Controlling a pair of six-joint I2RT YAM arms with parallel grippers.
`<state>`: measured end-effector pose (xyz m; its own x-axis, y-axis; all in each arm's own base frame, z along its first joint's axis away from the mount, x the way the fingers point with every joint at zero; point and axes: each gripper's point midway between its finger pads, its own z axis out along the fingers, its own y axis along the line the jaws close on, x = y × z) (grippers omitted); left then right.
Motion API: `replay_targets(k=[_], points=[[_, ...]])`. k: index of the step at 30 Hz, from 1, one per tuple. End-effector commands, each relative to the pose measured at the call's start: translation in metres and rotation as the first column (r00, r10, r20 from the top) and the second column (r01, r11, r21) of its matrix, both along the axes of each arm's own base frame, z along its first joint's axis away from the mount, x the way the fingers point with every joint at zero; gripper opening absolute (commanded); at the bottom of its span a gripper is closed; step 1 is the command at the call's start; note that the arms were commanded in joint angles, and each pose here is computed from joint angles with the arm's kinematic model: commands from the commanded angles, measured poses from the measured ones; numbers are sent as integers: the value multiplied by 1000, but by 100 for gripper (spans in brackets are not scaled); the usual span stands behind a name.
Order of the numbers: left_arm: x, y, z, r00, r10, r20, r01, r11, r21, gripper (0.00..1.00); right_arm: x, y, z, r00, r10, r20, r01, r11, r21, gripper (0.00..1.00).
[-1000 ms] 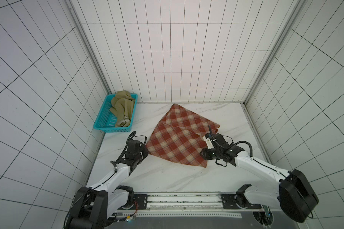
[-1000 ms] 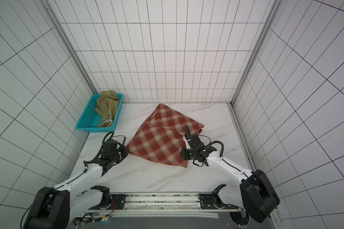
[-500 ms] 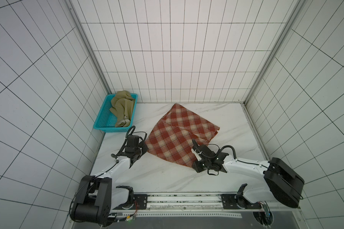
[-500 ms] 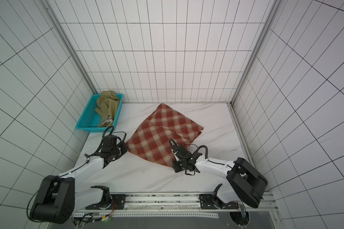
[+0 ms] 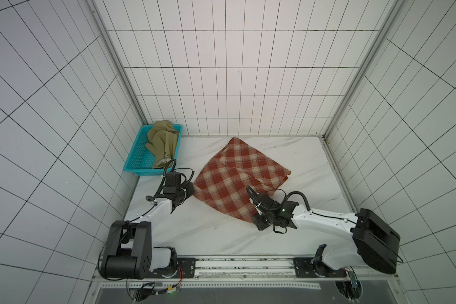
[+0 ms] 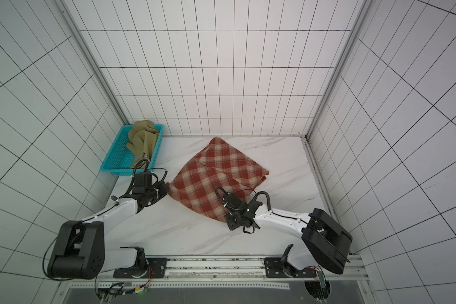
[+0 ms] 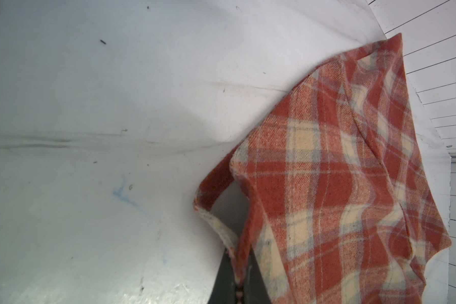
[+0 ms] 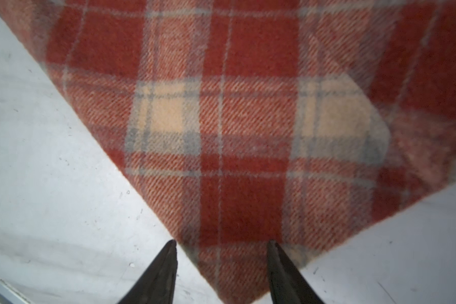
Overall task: Fold and stack skirts
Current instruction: Fold the skirt at the center of the table.
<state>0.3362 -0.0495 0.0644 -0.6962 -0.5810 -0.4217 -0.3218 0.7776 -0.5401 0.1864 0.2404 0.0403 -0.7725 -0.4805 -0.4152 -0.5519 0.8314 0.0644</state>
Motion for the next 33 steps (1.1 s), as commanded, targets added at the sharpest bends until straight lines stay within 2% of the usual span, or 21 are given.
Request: replay_targets(k=[1, 11, 23, 33], points=[[8, -1, 6, 999, -25, 29, 25, 1000, 1, 0, 6, 5, 18, 996, 47, 77, -42, 997, -67, 56], [8, -2, 3, 999, -33, 22, 33, 999, -2, 0, -2, 16, 10, 982, 134, 131, -115, 983, -145, 56], [11, 0, 5, 999, -36, 25, 36, 999, -8, 0, 7, 11, -1, 972, 126, 200, -80, 971, -225, 53], [13, 0, 6, 999, -36, 27, 37, 999, -16, 0, 4, 9, -10, 969, 154, 195, -101, 960, -260, 48]])
